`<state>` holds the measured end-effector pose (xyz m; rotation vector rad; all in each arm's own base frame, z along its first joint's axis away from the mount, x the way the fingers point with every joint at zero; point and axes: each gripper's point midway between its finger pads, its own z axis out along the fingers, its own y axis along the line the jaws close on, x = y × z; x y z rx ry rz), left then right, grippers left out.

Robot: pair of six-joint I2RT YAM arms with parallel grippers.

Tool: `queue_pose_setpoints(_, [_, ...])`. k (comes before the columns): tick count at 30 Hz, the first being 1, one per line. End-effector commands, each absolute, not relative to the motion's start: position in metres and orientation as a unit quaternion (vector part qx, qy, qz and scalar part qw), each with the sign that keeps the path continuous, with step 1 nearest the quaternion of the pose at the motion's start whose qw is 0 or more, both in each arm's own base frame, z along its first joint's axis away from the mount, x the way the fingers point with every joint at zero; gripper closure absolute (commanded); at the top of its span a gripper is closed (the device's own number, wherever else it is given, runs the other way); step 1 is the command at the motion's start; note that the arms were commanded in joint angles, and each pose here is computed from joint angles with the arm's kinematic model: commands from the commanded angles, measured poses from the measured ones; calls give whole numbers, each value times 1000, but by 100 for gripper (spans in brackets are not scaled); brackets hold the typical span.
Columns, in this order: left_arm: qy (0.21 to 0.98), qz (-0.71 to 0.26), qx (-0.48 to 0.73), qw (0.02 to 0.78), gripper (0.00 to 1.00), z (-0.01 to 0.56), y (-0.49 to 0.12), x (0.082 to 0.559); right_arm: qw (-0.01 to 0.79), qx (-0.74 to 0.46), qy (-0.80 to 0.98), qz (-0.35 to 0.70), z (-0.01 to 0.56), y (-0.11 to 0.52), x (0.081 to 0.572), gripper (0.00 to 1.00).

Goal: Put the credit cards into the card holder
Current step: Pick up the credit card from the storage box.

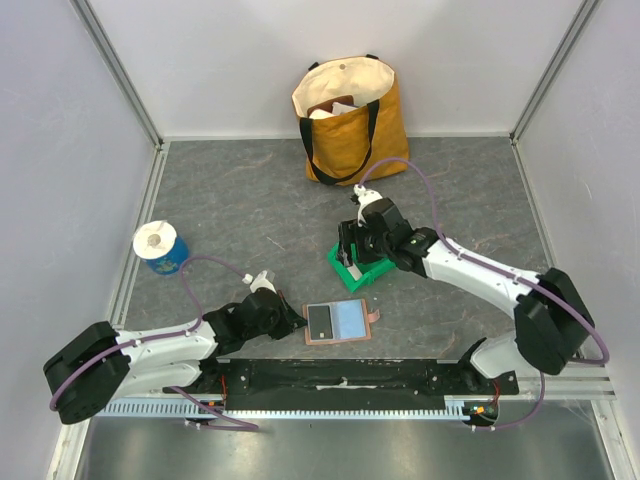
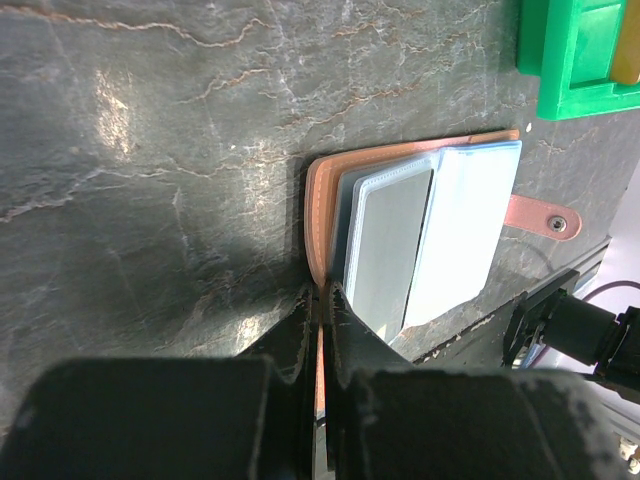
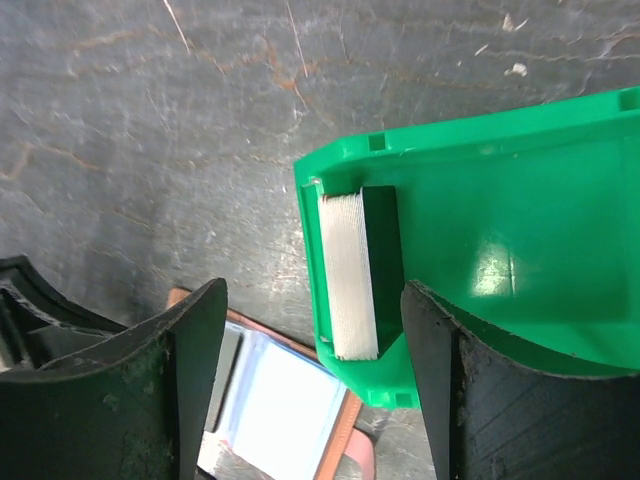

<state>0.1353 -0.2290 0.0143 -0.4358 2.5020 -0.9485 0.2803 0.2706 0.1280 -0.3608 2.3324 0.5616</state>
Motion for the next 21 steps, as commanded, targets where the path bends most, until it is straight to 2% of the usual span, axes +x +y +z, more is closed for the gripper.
queue_pose_setpoints(1, [935, -257, -148, 196, 98, -20, -195, 119, 346, -178, 887, 247, 131, 285, 292, 22])
queue_pose_setpoints(8, [934, -256, -150, 197, 98, -22, -194, 119, 311, -192, 897, 247, 103, 288, 299, 17])
queue_pose_setpoints(21, [936, -253, -151, 193, 98, -25, -193, 118, 264, -203, 902, 274, 79, 300, 286, 17])
